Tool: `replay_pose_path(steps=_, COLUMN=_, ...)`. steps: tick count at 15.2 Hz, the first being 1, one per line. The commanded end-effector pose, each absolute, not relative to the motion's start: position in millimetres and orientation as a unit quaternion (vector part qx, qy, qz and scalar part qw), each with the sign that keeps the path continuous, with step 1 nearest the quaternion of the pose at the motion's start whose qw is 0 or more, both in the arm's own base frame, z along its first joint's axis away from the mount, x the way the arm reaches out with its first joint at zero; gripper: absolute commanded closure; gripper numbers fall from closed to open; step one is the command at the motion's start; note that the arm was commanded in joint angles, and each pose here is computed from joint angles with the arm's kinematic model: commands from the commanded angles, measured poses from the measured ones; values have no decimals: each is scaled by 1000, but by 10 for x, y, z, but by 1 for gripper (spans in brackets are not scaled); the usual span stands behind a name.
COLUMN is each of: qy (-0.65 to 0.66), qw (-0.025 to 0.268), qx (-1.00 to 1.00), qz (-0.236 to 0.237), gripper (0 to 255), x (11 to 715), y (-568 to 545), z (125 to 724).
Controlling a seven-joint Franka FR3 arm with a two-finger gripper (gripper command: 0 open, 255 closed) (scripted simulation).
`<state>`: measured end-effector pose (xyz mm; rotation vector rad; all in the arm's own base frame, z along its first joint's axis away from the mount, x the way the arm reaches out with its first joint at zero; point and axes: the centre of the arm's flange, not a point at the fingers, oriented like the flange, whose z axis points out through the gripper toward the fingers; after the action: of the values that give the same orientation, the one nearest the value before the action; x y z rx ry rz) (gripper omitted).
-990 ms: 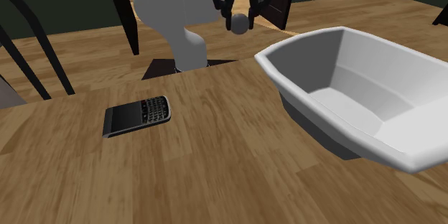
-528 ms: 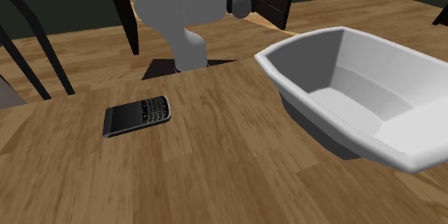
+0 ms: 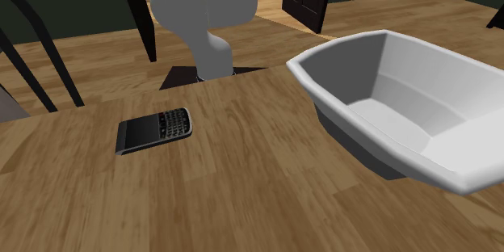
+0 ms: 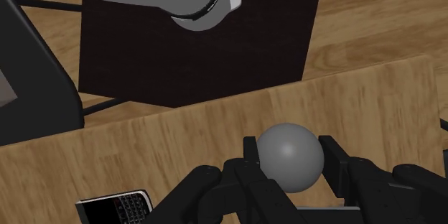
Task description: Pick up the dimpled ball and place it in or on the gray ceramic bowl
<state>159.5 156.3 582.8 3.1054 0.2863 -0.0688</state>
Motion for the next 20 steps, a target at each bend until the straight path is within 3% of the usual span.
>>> replay_pose_path(steps=1, qy=92, qw=11, qx=995, qz=-22, gripper=255, x=1599, y=1560, z=5937)
replay_pose_path(steps=4, qy=92, qw=11, qx=995, qz=-22, gripper=255, x=1599, y=1560, z=6076)
replay_pose_path(steps=20, qy=92, qw=11, qx=995, qz=-22, gripper=255, x=3141, y=3004, z=6123)
